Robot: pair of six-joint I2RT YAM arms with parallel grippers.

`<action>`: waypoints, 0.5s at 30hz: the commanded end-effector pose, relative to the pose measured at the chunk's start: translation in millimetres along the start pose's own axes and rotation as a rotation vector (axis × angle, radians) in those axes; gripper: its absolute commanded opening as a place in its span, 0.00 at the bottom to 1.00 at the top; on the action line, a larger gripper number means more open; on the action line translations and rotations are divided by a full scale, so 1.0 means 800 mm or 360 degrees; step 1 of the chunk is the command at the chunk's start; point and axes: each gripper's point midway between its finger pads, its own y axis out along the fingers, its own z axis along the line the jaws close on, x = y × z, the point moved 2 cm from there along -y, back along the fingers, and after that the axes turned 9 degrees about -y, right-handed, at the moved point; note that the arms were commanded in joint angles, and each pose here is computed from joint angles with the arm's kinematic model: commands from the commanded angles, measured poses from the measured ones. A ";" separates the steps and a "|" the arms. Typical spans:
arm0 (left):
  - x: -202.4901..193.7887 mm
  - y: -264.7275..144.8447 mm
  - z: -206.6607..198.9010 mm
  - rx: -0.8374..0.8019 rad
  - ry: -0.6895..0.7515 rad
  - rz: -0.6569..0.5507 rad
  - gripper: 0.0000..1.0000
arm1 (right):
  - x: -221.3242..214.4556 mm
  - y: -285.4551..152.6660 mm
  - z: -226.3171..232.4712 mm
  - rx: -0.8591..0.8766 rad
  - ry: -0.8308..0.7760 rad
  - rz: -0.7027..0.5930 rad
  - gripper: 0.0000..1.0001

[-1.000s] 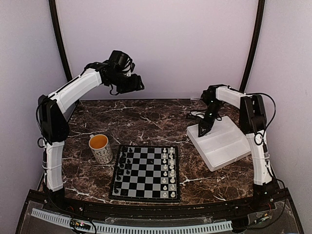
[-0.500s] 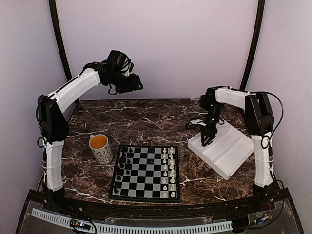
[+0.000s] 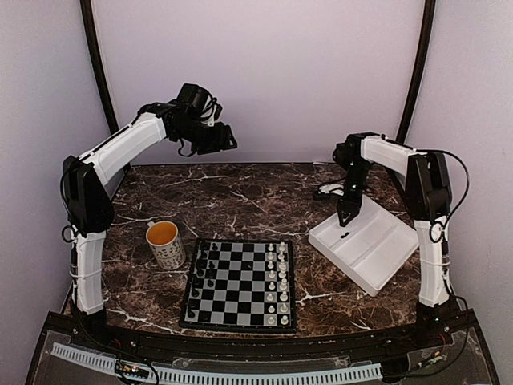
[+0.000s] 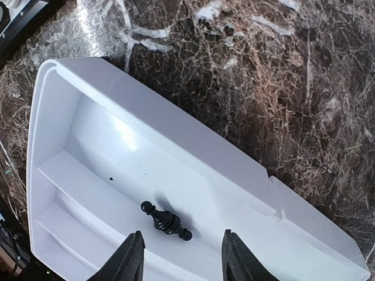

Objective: Set up the chess pieces on the board
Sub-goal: Pick up the chess pile from the storage box.

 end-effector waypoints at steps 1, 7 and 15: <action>0.002 -0.004 0.001 -0.0015 0.0018 0.0002 0.62 | -0.009 0.020 0.003 0.0037 0.0065 0.0135 0.48; 0.001 -0.006 0.001 -0.0017 0.0016 0.0009 0.62 | -0.020 0.042 0.020 0.0116 0.0104 0.0228 0.51; 0.002 -0.013 0.000 -0.0020 0.0022 0.0002 0.61 | -0.045 0.066 0.026 0.0092 0.0125 0.0510 0.57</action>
